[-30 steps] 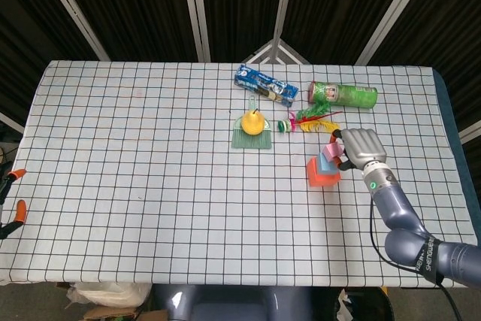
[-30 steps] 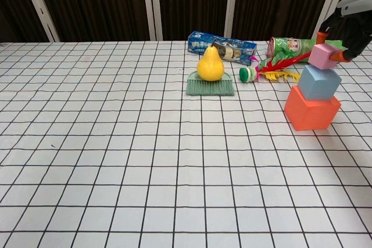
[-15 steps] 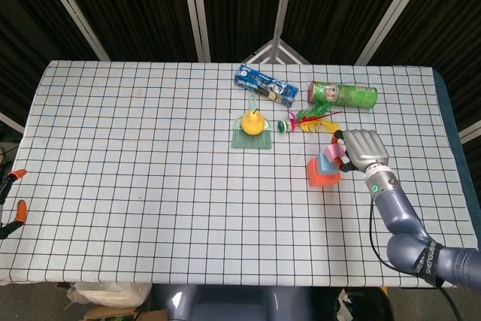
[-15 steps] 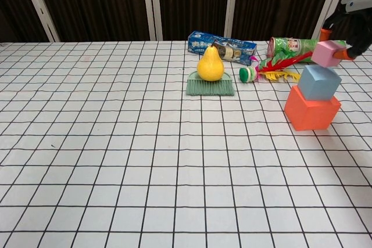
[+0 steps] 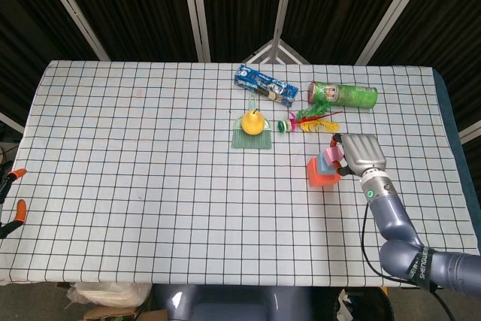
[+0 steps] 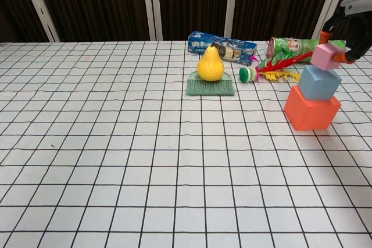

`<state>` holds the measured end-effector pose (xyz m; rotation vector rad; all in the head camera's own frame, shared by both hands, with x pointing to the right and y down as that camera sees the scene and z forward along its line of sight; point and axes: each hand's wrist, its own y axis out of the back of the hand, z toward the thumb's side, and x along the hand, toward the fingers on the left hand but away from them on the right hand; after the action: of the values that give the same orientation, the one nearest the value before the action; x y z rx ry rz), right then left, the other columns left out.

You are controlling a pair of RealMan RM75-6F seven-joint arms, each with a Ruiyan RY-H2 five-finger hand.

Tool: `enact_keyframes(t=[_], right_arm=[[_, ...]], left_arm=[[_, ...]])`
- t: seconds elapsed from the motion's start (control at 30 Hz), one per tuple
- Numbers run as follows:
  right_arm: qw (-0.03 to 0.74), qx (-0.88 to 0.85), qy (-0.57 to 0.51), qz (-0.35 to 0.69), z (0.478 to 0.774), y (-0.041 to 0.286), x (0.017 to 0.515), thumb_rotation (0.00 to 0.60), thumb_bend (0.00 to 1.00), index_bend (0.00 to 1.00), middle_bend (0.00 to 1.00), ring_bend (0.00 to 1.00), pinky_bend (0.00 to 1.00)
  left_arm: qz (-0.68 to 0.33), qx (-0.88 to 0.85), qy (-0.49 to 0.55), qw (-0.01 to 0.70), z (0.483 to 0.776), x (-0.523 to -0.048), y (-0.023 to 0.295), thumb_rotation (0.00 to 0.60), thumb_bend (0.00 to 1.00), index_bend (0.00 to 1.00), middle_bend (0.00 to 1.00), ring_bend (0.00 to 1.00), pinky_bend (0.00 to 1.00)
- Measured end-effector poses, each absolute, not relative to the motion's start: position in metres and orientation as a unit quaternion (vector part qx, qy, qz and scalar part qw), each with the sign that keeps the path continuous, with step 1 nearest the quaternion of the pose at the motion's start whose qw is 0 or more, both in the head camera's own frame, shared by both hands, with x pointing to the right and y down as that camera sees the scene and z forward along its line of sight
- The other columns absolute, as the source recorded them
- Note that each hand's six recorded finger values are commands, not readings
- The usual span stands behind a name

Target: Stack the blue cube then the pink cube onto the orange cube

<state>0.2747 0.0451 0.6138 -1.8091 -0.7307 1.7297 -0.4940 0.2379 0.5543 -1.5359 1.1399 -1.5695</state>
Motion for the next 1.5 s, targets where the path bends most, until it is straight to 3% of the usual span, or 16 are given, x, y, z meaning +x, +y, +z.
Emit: enact_keyframes(t=[1.5], right_arm=[[0.236,-0.634,-0.303,0.671,0.619,0.059,0.275,0.6,0.51,0.61,1.0,1.0,0.93]], left_arm=[[-0.598,-0.593,0.434,0.319,0.554,-0.497,0.237,0.6,0.59,0.19,0.07,0.0,0.0]])
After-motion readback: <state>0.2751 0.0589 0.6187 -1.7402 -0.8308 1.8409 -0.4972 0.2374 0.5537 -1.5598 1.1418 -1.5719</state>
